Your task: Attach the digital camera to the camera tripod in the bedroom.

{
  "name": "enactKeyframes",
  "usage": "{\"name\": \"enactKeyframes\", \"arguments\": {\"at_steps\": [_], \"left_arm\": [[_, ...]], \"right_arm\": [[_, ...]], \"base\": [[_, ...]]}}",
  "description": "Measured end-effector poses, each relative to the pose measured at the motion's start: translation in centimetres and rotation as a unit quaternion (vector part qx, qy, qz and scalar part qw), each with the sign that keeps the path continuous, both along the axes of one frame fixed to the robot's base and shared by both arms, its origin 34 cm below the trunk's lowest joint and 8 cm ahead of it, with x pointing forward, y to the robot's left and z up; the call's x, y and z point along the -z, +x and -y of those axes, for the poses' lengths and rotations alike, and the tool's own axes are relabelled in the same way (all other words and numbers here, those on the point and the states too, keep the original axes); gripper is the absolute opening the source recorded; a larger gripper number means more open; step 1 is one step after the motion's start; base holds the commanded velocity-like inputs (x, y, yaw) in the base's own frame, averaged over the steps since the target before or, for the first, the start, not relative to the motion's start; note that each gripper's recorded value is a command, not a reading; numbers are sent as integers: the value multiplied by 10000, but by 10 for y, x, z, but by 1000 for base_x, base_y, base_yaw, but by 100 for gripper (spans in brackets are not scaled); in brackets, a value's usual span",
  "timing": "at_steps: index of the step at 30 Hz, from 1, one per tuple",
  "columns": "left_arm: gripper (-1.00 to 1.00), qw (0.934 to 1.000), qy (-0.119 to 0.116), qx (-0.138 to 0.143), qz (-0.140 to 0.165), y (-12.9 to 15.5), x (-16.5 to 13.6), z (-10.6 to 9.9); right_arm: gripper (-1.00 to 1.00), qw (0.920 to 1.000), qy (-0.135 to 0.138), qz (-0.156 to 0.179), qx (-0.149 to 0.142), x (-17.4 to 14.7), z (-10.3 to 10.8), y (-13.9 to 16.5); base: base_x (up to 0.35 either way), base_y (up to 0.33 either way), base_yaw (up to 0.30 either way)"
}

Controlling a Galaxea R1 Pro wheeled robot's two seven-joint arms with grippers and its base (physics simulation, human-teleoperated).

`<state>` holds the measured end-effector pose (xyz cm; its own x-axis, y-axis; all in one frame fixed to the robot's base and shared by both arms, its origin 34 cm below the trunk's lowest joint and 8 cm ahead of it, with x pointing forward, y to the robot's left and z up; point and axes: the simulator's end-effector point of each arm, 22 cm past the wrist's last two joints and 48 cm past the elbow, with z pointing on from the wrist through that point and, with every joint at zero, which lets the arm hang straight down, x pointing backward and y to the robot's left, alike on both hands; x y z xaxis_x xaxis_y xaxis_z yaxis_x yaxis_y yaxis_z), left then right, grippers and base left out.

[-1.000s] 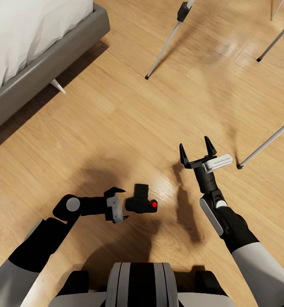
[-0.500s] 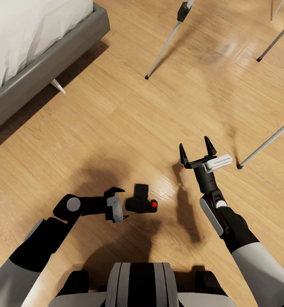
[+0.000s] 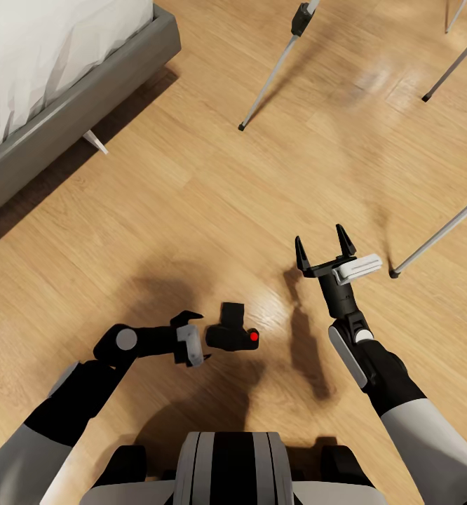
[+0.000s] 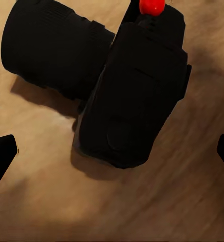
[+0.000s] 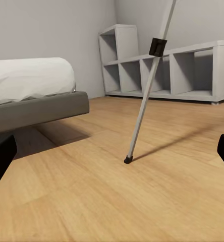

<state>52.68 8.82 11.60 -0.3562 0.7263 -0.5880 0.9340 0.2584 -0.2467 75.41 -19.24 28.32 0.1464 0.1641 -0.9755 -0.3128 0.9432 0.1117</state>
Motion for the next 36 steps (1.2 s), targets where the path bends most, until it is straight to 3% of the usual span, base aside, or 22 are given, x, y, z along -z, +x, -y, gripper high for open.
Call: {"name": "enactKeyframes", "arguments": {"at_steps": [10, 36], "left_arm": [[100, 9986, -296, 232, 370, 5, -7, 9], [100, 9986, -390, 282, 237, -14, 12, 7]], "right_arm": [[100, 10000, -1, -2, 2, 0, 0, 0], [100, 10000, -1, -2, 0, 0, 0, 0]], "base": [[0, 0, 0], [0, 0, 0]]}}
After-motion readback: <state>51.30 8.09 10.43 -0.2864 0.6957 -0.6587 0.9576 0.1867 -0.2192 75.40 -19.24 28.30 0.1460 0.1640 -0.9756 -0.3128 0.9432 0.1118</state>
